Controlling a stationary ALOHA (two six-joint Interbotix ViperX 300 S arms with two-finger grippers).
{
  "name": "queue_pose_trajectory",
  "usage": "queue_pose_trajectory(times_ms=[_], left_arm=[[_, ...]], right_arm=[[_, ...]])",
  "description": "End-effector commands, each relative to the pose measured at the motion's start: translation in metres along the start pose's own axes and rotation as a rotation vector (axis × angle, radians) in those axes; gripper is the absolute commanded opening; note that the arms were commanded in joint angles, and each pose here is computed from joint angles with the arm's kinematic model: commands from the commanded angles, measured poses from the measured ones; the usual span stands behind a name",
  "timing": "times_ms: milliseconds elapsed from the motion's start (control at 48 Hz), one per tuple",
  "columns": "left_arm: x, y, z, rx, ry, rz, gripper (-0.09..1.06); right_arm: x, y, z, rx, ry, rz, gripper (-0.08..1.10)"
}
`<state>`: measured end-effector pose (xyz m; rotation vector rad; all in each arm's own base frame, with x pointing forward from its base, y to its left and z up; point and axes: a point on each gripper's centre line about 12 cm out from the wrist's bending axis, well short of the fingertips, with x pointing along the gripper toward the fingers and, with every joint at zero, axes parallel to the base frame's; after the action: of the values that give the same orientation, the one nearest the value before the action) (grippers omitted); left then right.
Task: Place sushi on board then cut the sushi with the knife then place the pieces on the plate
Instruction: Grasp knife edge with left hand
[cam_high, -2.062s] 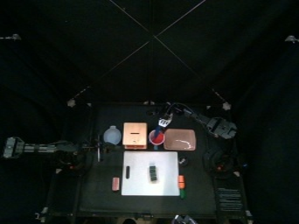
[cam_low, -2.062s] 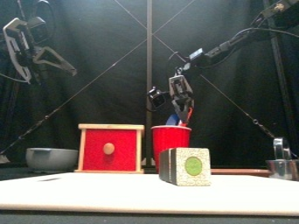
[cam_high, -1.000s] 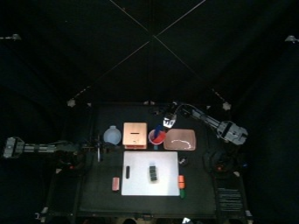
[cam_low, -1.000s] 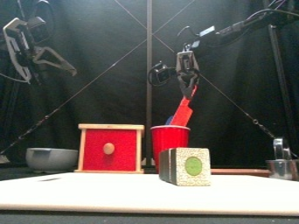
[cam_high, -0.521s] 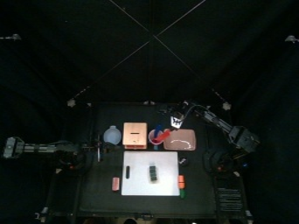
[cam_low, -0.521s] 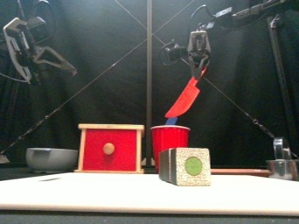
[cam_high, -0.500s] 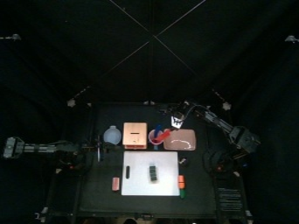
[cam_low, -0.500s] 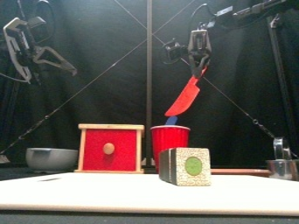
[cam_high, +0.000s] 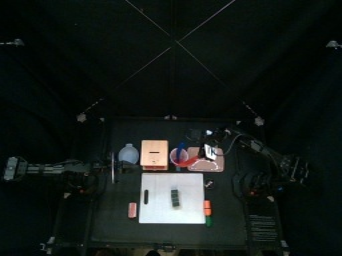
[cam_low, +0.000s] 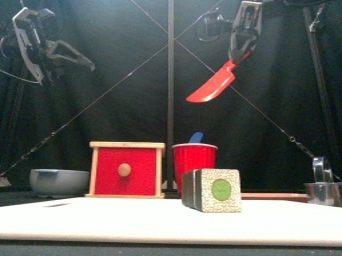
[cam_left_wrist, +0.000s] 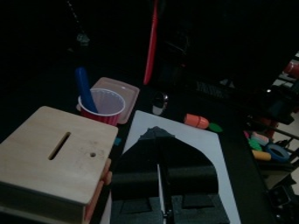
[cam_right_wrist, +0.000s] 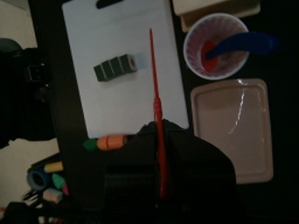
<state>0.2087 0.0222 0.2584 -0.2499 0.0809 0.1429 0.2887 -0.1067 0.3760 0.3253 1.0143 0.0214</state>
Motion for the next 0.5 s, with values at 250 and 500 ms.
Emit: queue_pose_trajectory(times_ms=[250, 500], left_arm=[[0.003, -0.017, 0.014, 0.013, -0.060, -0.073, -0.02], [0.019, -0.026, 0.008, 0.076, -0.036, -0.103, 0.10]], right_arm=[[0.000, 0.047, -0.036, -0.056, -0.406, 0.018, 0.32], [0.034, 0.048, -0.069, -0.060, -0.559, -0.018, 0.32]])
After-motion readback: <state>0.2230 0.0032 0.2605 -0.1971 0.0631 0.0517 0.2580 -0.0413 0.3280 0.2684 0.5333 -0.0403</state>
